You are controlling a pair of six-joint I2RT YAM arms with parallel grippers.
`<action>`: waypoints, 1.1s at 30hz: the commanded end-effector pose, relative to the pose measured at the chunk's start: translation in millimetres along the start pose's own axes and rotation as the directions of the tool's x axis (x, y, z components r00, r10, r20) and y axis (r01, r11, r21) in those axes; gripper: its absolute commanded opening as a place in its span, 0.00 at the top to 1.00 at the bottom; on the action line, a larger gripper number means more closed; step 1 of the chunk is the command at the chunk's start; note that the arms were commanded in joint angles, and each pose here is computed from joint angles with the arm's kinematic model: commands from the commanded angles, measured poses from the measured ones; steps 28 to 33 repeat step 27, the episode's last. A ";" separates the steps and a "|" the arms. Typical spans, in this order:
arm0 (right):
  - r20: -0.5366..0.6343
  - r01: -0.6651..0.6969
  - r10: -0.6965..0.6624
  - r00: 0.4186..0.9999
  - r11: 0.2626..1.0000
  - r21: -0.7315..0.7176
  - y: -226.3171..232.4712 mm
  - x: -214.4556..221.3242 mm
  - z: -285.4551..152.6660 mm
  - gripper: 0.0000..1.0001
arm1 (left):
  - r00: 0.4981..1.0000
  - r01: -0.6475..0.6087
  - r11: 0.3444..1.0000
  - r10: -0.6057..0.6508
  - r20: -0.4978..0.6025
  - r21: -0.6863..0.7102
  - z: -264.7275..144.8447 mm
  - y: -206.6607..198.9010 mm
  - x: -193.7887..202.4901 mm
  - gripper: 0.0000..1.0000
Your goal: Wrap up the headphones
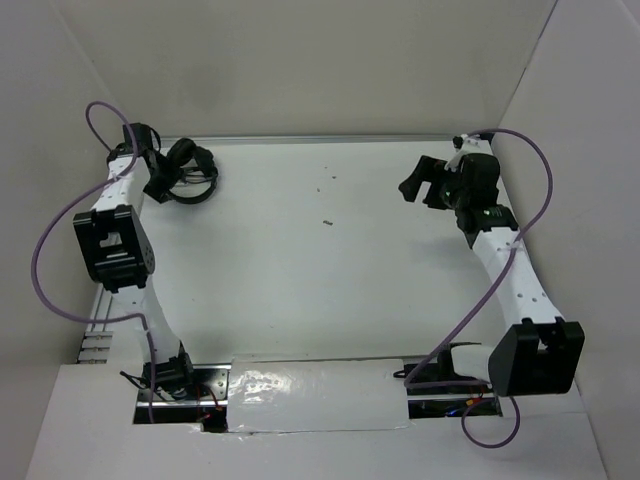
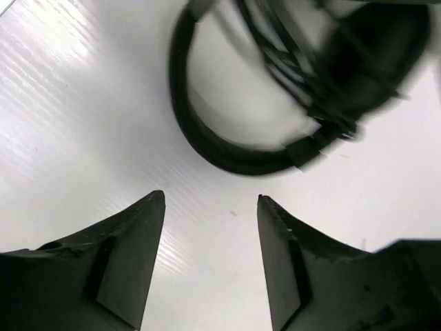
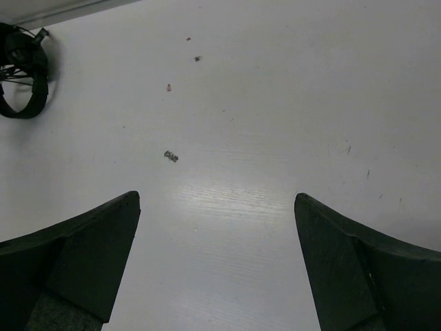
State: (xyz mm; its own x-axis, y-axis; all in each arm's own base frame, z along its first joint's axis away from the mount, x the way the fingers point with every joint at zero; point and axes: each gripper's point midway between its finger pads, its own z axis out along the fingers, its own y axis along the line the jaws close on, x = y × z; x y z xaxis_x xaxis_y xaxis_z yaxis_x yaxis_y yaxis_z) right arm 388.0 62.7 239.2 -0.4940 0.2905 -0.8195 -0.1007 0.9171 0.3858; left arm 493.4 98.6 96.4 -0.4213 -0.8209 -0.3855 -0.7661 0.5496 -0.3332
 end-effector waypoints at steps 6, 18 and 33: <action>0.129 0.025 -0.015 0.992 0.996 -0.080 24.2 -17.9 -37.5 0.00 | 0.991 -0.092 0.963 0.063 0.118 0.255 -115.9 -43.2 -2.6 0.20; 0.171 -0.155 0.151 0.974 0.988 0.012 0.2 16.9 -48.4 0.00 | 0.923 -0.362 0.744 0.369 0.105 0.561 -231.4 25.2 220.5 0.01; 0.254 -0.193 0.178 0.951 0.981 0.034 -11.8 44.1 -69.8 0.00 | 0.908 -0.398 0.683 0.387 0.158 0.612 -253.0 49.0 238.7 0.01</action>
